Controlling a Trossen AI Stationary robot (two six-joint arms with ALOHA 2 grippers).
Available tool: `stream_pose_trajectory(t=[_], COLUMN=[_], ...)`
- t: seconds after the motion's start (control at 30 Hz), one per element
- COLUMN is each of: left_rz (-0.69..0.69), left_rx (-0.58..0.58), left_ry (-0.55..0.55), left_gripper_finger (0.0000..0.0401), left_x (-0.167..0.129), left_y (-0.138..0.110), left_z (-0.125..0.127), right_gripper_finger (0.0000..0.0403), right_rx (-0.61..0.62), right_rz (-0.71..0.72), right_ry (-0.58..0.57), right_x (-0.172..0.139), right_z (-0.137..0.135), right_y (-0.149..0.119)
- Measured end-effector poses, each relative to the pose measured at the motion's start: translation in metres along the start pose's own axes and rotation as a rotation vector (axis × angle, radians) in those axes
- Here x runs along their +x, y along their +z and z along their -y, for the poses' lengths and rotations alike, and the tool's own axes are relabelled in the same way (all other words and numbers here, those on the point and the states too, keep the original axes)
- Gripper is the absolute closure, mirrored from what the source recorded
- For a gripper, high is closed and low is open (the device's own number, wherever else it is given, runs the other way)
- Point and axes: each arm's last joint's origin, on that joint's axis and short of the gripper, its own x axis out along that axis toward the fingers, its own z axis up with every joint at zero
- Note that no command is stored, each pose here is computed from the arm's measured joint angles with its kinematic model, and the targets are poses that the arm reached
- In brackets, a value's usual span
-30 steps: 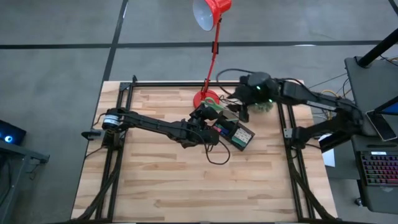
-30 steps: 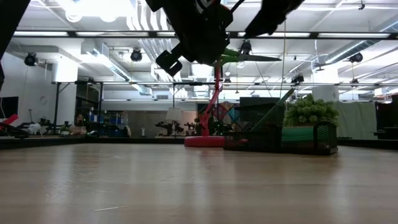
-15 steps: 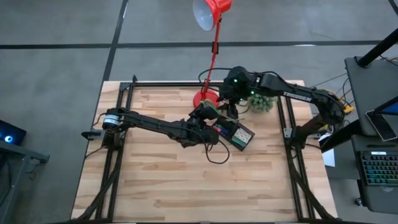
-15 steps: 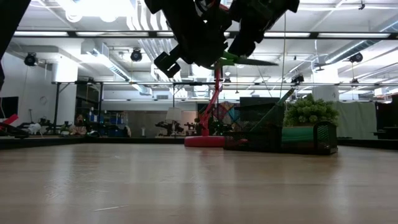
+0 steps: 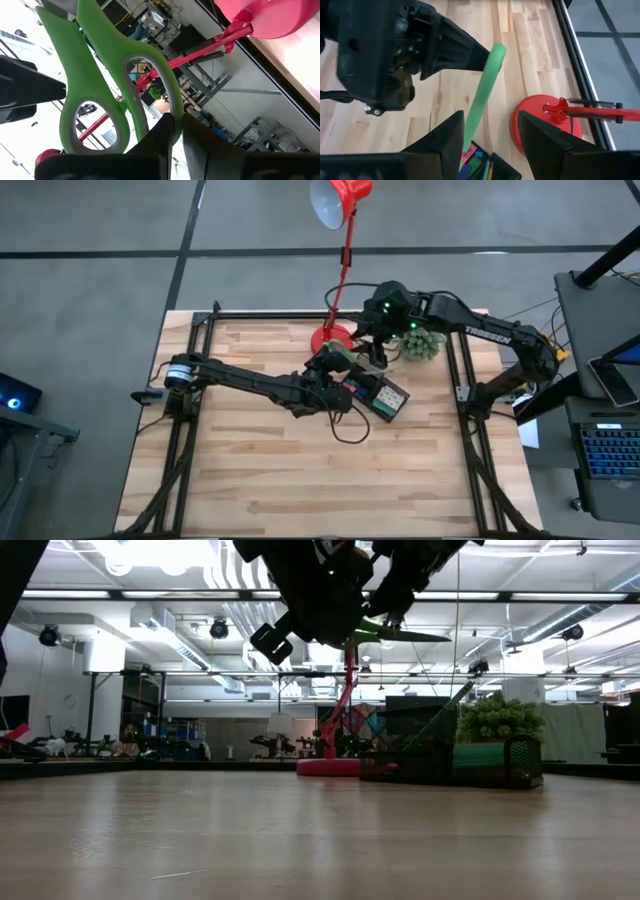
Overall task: Pick and place office supplies into organizer
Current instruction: Put the scissors into the desk organizer
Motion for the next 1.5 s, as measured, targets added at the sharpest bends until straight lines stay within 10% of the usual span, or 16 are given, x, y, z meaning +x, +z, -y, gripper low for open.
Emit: stream_pose_trajectory(t=[0.6, 1.0, 1.5], left_rz=[0.006, 0.010, 0.111], left_rx=[-0.092, -0.091, -0.316], left_ry=[0.024, 0.023, -0.015], left_gripper_finger=[0.0390, 0.0391, 0.0350], left_x=[0.000, 0.000, 0.001], left_y=[0.001, 0.001, 0.004], left_z=[-0.008, -0.008, -0.007], right_gripper_finger=[0.0226, 0.0374, 0.0373], right_rx=[-0.002, -0.098, -0.127], right_rz=[-0.093, -0.155, -0.155], right_ry=[0.027, -0.018, -0.031], right_x=[0.029, 0.034, 0.027], right_z=[0.005, 0.008, 0.006], right_y=[-0.008, -0.012, -0.011])
